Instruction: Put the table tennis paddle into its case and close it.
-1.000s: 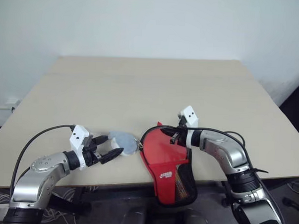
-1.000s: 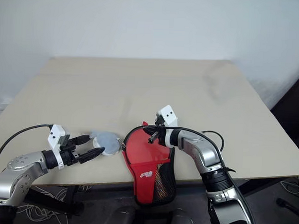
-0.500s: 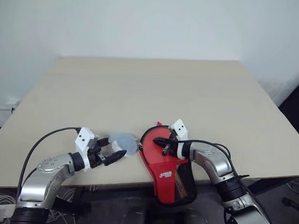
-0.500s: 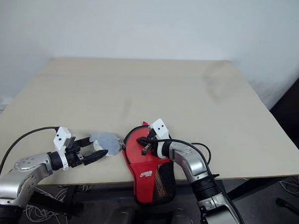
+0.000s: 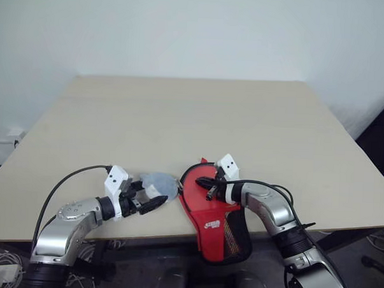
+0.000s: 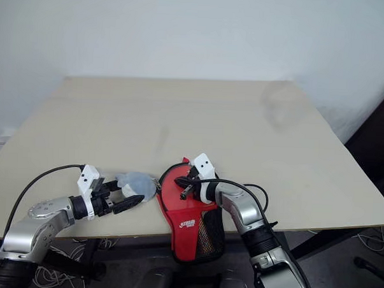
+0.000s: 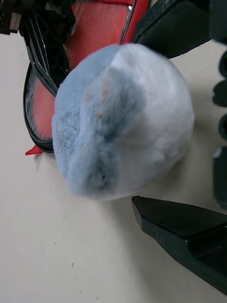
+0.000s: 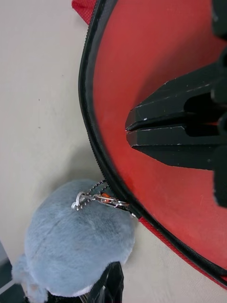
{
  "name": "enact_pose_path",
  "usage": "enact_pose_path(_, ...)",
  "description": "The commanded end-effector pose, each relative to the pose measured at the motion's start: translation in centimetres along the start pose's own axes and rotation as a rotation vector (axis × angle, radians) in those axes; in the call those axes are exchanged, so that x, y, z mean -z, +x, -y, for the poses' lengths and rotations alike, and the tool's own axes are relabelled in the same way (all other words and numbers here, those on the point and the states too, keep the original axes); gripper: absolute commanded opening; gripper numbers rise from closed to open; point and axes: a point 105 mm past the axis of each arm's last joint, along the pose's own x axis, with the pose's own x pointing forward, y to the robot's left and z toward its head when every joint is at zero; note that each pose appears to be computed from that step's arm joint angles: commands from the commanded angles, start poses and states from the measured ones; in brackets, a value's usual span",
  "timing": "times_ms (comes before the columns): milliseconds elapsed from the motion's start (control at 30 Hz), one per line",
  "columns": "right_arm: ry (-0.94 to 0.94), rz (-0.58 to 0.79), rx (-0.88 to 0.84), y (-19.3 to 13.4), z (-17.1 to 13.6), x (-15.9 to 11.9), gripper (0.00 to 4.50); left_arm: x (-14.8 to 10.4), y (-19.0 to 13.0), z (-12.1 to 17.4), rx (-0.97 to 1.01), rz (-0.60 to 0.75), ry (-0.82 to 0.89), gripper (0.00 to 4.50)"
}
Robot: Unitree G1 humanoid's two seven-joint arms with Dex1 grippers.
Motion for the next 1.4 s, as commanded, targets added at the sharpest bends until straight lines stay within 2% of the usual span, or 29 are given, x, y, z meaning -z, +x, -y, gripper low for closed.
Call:
enact_pose_path(33,0.019,-0.024,-0.001,0.2,-0.3,0.7,0.04,-0.8,0.5,-0.3,-0.005,0.012,0.039,4.50)
enact_pose_path(267,0.021,-0.027,-0.001,0.3,-0.4,0.5,0.04,-0.9,0.8,-0.9,-0.012,0.001,0.030,4.50)
enact_pose_path(300,0.021,-0.027,-0.002,0.3,-0.4,0.5,0.01,-0.8,0.8,-1.0,-0.011,-0.007,0.019,4.32)
enact_pose_path(367,0.023,-0.028,-0.002,0.3,-0.5,0.5,0.00,-0.6,0.8,-1.1,-0.004,-0.026,0.015,3.95)
enact_pose_path(633,0.030,-0.033,0.006,0.4,-0.4,0.6,0.00,-1.0,0.5,-0.8,0.059,-0.041,-0.008,1.32)
enact_pose_path(733,0.033,-0.036,0.006,0.4,-0.4,0.6,0.00,-1.3,0.5,-0.6,0.078,-0.049,0.014,0.57)
enact_pose_path(800,0.034,-0.037,0.007,0.4,-0.3,0.6,0.00,-1.4,0.6,-0.3,0.094,-0.067,0.049,0.25)
enact_pose_path(967,0.041,-0.046,0.004,0.4,-0.3,0.8,0.00,-1.8,0.6,0.7,0.170,-0.123,0.131,0.25)
enact_pose_path(1400,0.048,-0.059,-0.001,0.5,-0.3,1.1,0.00,-3.6,0.4,-1.0,0.186,-0.184,0.250,0.25)
